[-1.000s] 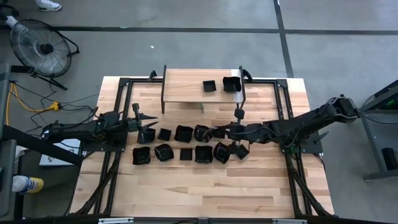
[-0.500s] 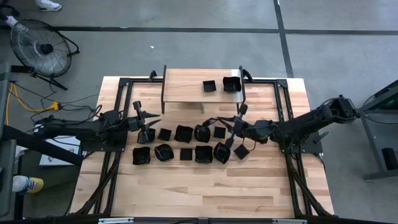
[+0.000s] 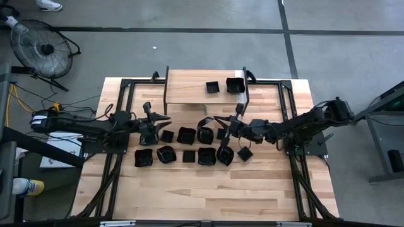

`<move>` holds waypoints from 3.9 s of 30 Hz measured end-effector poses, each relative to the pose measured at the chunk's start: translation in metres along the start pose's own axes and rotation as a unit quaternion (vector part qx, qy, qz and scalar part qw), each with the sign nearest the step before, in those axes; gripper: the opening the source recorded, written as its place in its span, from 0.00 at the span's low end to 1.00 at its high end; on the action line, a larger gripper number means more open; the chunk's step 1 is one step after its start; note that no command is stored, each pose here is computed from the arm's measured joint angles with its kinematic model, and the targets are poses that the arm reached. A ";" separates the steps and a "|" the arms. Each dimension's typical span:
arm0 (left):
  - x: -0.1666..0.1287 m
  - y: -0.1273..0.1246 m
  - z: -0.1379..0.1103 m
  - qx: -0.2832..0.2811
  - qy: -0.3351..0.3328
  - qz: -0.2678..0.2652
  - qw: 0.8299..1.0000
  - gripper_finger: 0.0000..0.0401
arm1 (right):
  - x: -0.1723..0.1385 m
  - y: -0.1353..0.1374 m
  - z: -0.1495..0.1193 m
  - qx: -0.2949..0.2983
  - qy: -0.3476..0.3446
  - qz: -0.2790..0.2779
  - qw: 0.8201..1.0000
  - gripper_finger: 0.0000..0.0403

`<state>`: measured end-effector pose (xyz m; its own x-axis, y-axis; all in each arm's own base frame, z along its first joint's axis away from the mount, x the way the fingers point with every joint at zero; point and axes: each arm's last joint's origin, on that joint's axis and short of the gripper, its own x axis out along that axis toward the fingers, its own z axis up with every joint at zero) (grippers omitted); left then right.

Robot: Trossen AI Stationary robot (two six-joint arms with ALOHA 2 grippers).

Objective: Pick & Place Mini shaped plates
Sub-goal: Put the leaf shaped plate on the shelf

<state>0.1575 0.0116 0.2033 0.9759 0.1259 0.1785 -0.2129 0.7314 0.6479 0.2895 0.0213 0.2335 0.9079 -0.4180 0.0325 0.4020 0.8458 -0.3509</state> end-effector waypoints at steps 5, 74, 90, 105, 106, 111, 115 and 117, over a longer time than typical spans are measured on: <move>0.026 0.001 0.010 -0.061 0.006 -0.019 0.998 0.20 | 0.005 -0.009 0.004 0.000 -0.020 -0.013 1.000 0.00; 0.120 0.025 0.007 -0.180 0.102 0.168 0.964 0.00 | -0.031 0.003 0.034 -0.061 0.033 -0.194 0.979 0.45; 0.100 0.144 0.011 -0.300 0.343 0.059 0.888 0.00 | -0.057 0.019 0.039 -0.066 0.089 -0.210 0.971 0.46; 0.117 0.245 -0.003 -0.417 0.431 -0.060 0.798 0.00 | -0.064 0.024 0.040 -0.068 0.096 -0.212 0.970 0.46; 0.119 0.247 -0.012 -0.433 0.431 -0.071 0.788 0.00 | -0.064 0.024 0.040 -0.069 0.096 -0.212 0.970 0.46; 0.129 0.254 -0.054 -0.488 0.438 -0.096 0.749 0.00 | -0.064 0.025 0.039 -0.073 0.098 -0.211 0.970 0.46; 0.131 0.258 -0.078 -0.513 0.466 -0.094 0.714 0.00 | -0.064 0.025 0.038 -0.078 0.101 -0.210 0.969 0.46; 0.131 0.260 -0.081 -0.517 0.478 -0.091 0.704 0.00 | -0.063 0.025 0.038 -0.079 0.102 -0.209 0.969 0.46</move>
<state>0.2341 0.2721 0.3353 0.6743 -0.0015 -0.7384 -0.4126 0.8285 -0.3786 0.2465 0.0816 0.2578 0.6202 -0.7841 0.0229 0.6923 0.5335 -0.4859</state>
